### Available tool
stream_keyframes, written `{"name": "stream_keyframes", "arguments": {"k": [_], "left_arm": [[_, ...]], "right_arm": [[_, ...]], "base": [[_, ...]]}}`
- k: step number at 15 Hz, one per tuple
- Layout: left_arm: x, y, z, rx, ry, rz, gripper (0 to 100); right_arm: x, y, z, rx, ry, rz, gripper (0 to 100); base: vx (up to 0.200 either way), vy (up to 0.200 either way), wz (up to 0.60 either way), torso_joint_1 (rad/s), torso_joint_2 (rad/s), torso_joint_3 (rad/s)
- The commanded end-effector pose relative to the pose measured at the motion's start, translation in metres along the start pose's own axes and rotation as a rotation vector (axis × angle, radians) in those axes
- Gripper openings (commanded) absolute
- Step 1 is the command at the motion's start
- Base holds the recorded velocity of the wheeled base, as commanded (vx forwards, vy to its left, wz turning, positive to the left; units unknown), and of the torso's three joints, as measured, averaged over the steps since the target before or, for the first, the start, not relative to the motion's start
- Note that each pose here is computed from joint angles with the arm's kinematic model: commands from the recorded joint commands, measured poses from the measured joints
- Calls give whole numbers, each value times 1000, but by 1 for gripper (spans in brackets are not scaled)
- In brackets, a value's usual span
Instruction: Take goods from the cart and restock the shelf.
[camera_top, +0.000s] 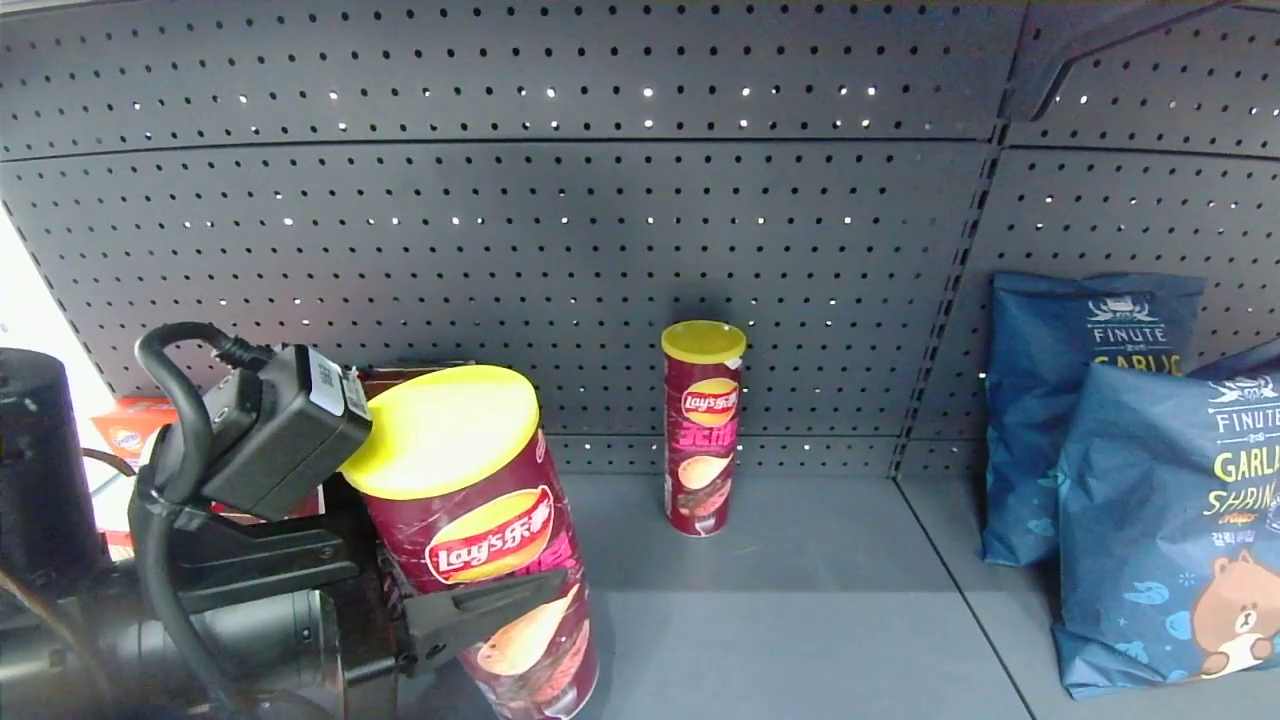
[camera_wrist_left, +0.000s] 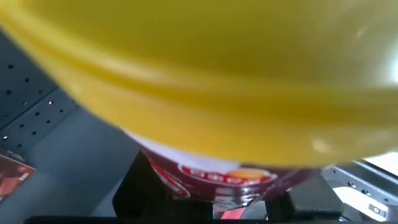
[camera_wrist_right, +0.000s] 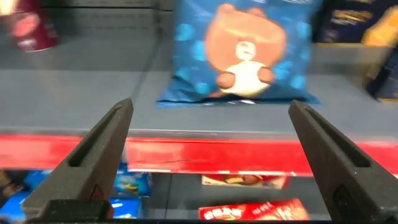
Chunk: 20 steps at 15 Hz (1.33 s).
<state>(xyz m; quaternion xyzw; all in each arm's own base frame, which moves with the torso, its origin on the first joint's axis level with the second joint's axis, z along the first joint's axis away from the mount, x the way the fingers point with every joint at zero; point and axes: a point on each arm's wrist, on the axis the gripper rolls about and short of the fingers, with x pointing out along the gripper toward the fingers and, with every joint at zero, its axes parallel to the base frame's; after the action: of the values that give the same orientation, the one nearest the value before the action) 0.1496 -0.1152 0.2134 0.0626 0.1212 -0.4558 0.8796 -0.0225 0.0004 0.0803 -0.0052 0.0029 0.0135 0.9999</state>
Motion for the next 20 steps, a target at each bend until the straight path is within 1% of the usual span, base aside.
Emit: {"name": "stream_keyframes", "arguments": {"k": [1, 2, 4, 6, 7, 8, 9, 10, 12, 13, 15, 16, 19, 20], "left_arm": [[-1, 0, 2, 2, -10, 1, 0], [-1, -2, -2, 2, -1, -5, 0], [-1, -3, -5, 3, 11, -10, 0], [-1, -2, -4, 3, 9, -8, 0], [0, -1, -4, 2, 10, 1, 0], [0, -2, -4, 2, 12, 2, 0], [0, -2, -5, 0, 16, 3, 0], [0, -2, -5, -2, 16, 3, 0], [4, 0, -7, -7, 29, 5, 0], [6, 0, -9, -11, 41, 4, 0], [9, 1, -10, -14, 50, 3, 0], [9, 2, -10, -15, 51, 3, 0], [10, 2, -10, -15, 52, 4, 0], [10, 2, -11, -16, 55, 2, 0]], "right_arm": [[13, 0, 86, 67, -6, 74, 100], [15, 0, 91, 42, -3, 116, 100], [16, 1, 89, -95, 15, 172, 100], [28, 1, 100, -96, 86, 185, 100], [39, 2, 109, -100, 115, 227, 100], [44, 3, 115, -103, 124, 256, 100], [61, 9, 131, -109, 148, 376, 100], [73, 14, 141, -109, 169, 445, 100], [101, 31, 150, -125, 220, 567, 100], [119, 42, 150, -136, 224, 592, 100], [155, 66, 147, -144, 204, 631, 100], [175, 76, 143, -149, 210, 630, 100], [215, 97, 133, -155, 236, 645, 100], [227, 105, 132, -153, 225, 661, 100]], "base": [[0, 0, 0, 0, 0, 0], [0, 0, 0, 0, 0, 0], [0, 0, 0, 0, 0, 0], [0, 0, 0, 0, 0, 0], [0, 0, 0, 0, 0, 0], [0, 0, 0, 0, 0, 0], [0, 0, 0, 0, 0, 0], [0, 0, 0, 0, 0, 0], [0, 0, 0, 0, 0, 0], [0, 0, 0, 0, 0, 0], [0, 0, 0, 0, 0, 0], [0, 0, 0, 0, 0, 0], [0, 0, 0, 0, 0, 0], [0, 0, 0, 0, 0, 0]]}}
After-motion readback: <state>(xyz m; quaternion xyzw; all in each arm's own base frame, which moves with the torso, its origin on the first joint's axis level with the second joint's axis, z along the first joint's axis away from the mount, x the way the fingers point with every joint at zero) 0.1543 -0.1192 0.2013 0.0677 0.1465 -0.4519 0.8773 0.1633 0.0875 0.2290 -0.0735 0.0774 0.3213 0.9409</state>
